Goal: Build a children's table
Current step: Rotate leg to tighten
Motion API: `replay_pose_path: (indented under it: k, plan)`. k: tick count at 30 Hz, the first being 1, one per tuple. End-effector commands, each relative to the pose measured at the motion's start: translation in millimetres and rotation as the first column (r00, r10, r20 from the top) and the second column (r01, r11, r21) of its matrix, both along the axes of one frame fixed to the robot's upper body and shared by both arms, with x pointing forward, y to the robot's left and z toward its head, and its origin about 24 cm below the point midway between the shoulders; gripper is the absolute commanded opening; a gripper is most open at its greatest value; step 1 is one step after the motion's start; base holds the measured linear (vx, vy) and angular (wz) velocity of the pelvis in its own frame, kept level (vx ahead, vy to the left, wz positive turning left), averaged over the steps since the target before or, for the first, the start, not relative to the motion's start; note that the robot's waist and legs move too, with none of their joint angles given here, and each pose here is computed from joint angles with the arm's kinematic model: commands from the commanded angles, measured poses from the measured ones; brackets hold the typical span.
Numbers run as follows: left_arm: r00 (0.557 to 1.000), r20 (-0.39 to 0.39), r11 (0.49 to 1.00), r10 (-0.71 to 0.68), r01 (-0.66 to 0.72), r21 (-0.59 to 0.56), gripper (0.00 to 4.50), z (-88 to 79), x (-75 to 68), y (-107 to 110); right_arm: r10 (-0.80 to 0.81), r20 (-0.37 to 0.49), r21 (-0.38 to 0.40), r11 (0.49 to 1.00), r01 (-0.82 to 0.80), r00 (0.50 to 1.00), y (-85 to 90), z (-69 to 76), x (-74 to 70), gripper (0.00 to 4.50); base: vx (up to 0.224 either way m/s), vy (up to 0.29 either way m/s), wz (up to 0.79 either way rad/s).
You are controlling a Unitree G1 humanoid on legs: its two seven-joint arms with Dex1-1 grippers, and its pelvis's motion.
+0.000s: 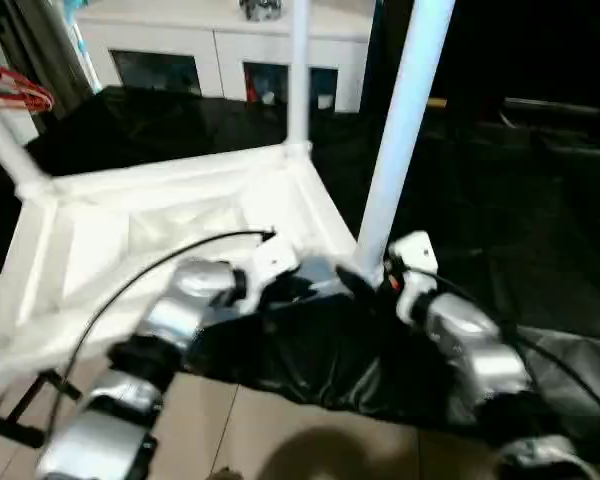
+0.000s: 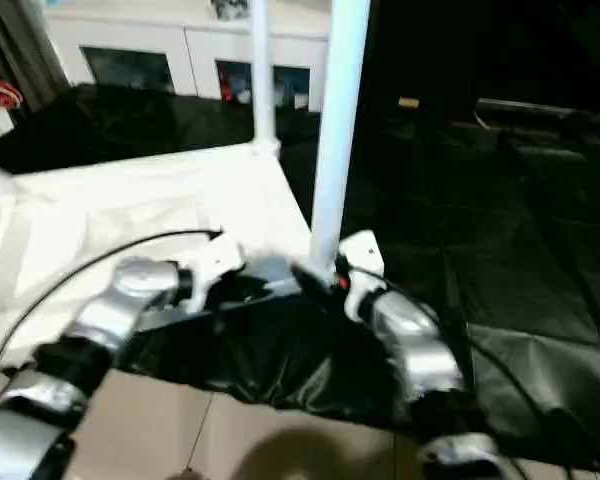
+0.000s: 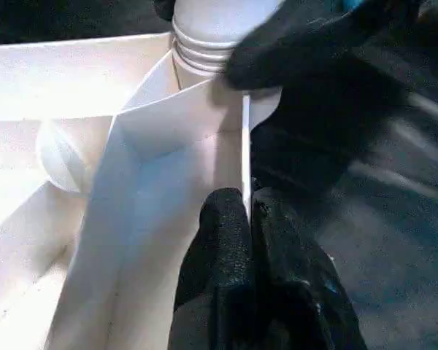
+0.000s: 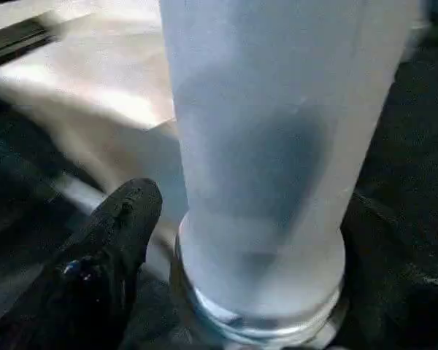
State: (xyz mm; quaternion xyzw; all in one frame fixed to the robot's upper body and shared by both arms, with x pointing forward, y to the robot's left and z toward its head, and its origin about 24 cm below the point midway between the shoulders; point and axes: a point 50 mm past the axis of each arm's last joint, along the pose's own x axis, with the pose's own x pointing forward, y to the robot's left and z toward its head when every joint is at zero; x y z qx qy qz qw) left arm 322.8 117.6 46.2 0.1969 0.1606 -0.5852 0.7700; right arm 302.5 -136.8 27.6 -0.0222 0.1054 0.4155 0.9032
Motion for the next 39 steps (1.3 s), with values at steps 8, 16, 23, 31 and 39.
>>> replay_pose_path:
  k: [8, 16, 23, 31, 39]
  plan:
    - [0.97, -0.08, 0.973, -0.231, 0.23, -0.033, 0.0, 7.8, -10.9, 2.3, 0.484, -0.054, -0.02, 0.874, -0.485, 0.874, 3.2, 10.5, -26.6, 3.81, 0.0, 0.0, 0.0]
    - [0.947, -0.116, 0.954, -0.3, 0.297, -0.036, 0.0, 11.1, -10.5, 4.1, 0.603, -0.117, -0.031, 0.792, -0.61, 0.789, -0.2, 12.9, -33.3, 3.16, 0.0, 0.0, 0.0]
    - [0.955, -0.107, 0.961, -0.278, 0.275, -0.043, 0.0, 12.2, -8.2, 5.8, 0.635, -0.134, -0.026, 0.765, -0.643, 0.761, 5.0, 9.2, -38.3, 2.79, 0.0, 0.0, 0.0]
    - [0.997, -0.031, 0.996, -0.072, 0.07, -0.059, 0.0, 9.3, 3.1, 2.3, 0.371, -0.059, 0.018, 0.928, -0.371, 0.927, 19.7, 1.5, -23.1, 2.72, 0.0, 0.0, 0.0]
    - [0.996, 0.021, 0.993, 0.09, -0.088, -0.077, 0.0, 4.3, 8.4, -21.9, 0.024, -0.072, 0.049, 0.999, -0.02, 0.997, 34.6, -11.4, -6.8, 2.7, 0.0, 0.0, 0.0]
